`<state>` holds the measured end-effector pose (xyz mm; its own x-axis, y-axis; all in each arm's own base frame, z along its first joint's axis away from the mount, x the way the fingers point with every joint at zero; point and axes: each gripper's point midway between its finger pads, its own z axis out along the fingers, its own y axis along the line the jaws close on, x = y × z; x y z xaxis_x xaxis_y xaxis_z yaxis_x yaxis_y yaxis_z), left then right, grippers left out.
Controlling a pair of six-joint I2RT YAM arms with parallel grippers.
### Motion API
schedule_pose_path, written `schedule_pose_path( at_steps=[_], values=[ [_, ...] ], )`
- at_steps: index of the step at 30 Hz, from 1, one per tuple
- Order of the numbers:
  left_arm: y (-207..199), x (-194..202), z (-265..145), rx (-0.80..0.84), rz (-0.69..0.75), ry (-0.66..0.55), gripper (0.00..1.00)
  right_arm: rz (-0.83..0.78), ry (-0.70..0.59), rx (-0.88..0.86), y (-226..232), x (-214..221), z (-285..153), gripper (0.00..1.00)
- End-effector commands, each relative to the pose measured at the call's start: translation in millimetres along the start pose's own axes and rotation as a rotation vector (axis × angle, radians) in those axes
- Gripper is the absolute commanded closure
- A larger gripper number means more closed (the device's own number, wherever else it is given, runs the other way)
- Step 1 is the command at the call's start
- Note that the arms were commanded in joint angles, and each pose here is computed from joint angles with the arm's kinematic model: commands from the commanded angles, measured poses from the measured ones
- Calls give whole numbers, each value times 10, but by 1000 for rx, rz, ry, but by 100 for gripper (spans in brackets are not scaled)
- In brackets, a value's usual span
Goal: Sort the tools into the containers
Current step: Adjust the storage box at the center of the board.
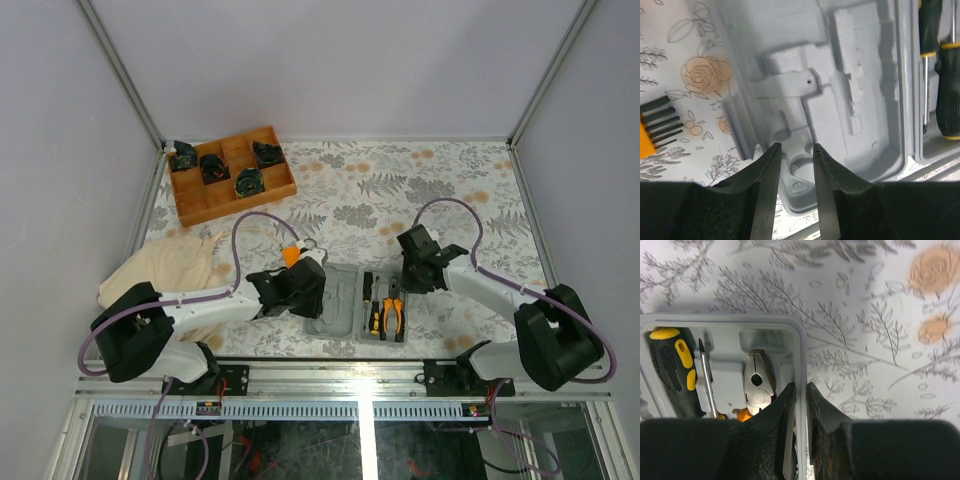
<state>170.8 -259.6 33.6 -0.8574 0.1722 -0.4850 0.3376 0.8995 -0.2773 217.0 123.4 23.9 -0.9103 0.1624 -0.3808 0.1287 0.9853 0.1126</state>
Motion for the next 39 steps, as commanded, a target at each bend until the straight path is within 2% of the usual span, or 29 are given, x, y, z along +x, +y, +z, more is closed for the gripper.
schedule_pose_path(
  at_steps=[1,5,12,17,21,24,28,31,36,39],
  values=[
    [-148,19,15,45,-4,-20,69,-137,-29,17,49,-282,130,81],
    [-301,175,47,65,22,11,69,-213,-34,16,157,-482,177,72],
    [-629,381,87,112,51,43,71,-249,-116,15,261,-837,-59,63],
    [-706,134,-34,96,43,-26,71,-241,-158,42,165,-905,-344,57],
    [-801,-179,-225,92,51,-116,70,-228,-178,-21,185,-846,-564,53],
    [-848,-337,-341,95,49,-165,69,-228,-168,-147,335,-727,-669,54],
    [-787,-419,-399,79,37,-200,68,-215,-90,-285,525,-503,-701,64],
    [-624,-414,-360,50,9,-193,69,-166,-40,-314,562,-373,-659,71],
    [-326,-363,-319,6,-60,-180,68,-111,23,-359,585,-133,-556,71],
    [-179,-329,-299,-12,-91,-176,63,-101,43,-376,582,-24,-510,72]
  ],
)
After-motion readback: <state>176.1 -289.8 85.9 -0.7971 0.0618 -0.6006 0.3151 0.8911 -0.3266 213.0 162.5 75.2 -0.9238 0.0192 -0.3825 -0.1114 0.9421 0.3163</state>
